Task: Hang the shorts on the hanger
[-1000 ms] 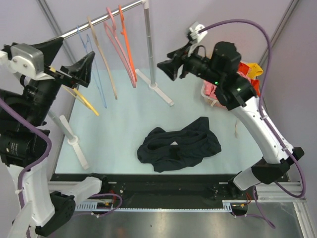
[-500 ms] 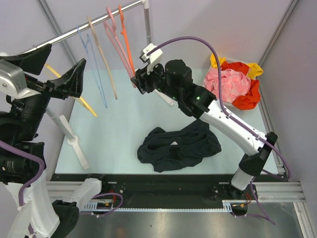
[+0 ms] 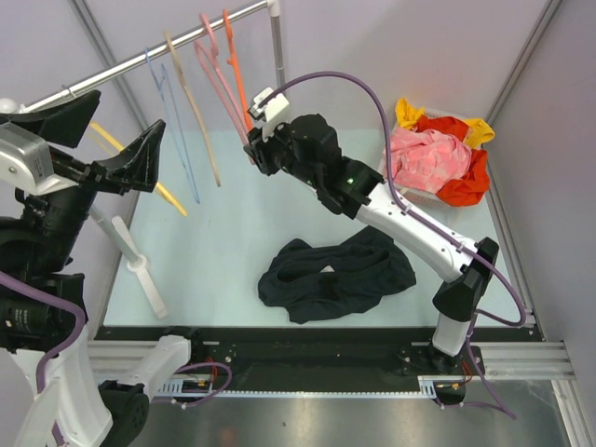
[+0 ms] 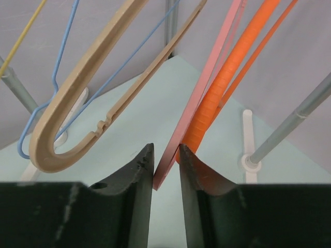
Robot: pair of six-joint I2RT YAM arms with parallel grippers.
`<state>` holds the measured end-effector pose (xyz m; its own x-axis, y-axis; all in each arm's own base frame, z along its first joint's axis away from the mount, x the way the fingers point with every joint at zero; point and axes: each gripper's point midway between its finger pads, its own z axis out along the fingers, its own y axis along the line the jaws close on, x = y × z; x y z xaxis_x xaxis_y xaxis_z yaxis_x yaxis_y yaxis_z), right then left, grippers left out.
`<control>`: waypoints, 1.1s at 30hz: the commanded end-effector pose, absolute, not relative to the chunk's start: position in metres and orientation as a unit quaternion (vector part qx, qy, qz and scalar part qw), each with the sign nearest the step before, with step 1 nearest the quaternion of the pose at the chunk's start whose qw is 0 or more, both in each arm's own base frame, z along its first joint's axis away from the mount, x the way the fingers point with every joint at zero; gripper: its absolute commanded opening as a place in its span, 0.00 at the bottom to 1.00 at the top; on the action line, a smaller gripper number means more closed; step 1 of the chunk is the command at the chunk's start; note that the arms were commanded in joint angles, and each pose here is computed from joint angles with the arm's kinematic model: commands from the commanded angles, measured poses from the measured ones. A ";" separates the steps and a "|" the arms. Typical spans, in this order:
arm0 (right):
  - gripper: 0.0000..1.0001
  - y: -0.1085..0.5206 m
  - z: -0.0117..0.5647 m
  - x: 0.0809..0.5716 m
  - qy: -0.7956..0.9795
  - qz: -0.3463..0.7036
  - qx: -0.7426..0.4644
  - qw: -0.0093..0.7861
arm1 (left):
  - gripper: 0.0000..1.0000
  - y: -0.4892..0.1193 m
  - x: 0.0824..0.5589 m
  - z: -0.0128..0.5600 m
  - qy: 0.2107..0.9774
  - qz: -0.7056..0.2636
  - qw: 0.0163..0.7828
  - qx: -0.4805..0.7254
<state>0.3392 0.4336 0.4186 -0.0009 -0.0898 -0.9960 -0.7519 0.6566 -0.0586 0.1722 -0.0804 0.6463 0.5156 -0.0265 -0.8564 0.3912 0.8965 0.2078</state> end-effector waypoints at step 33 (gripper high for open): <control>0.00 0.365 0.533 0.327 0.587 0.321 -0.236 0.704 | 0.99 -0.075 0.189 0.635 0.494 -0.113 0.844 0.176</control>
<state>0.3558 0.3969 0.4641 -0.0017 0.0241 -0.9997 -0.7032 0.7108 0.0183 0.1760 -0.0771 0.6384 0.5016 -0.0188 -0.8649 0.3756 0.9054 0.1982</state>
